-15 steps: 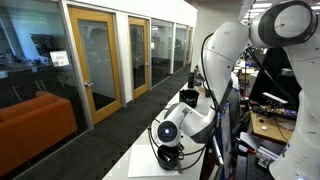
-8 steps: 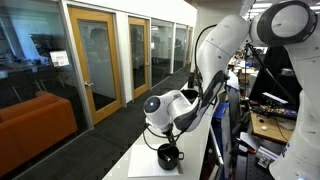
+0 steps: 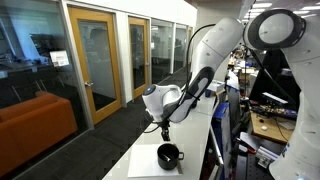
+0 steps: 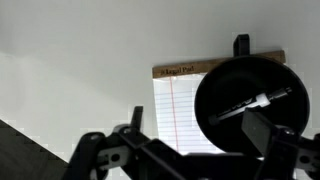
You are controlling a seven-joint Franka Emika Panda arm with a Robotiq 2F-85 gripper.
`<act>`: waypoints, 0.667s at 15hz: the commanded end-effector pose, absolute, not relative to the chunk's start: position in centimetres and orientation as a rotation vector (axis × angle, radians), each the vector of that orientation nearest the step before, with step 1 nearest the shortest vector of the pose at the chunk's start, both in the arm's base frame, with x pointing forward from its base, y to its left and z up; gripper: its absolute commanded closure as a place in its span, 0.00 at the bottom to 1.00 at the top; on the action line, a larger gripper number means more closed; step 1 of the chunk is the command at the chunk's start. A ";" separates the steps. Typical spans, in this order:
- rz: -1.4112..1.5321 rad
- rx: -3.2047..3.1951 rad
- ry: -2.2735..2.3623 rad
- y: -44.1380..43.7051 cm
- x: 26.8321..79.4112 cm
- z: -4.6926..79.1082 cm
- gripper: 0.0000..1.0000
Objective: Pick up the marker and put it in the cup
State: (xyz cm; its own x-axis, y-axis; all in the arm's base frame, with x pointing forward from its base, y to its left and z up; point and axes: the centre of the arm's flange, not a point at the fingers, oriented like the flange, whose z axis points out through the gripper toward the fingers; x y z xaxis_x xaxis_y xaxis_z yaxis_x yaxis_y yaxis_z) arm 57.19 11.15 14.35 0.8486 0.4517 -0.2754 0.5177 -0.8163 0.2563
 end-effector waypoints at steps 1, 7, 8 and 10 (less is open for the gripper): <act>-0.262 2.824 0.619 9.9 58.9 14.3 0.00; -0.211 2.966 0.424 7.5 60.2 14.2 0.00; -0.207 2.977 0.406 7.2 60.2 14.1 0.00; -0.222 2.954 0.403 7.4 59.8 14.0 0.00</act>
State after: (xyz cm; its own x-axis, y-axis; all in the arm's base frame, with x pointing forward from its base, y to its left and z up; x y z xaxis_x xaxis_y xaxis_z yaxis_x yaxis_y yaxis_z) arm 59.76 7.36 14.02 0.9531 0.2529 -0.1660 0.2754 -0.9525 0.1299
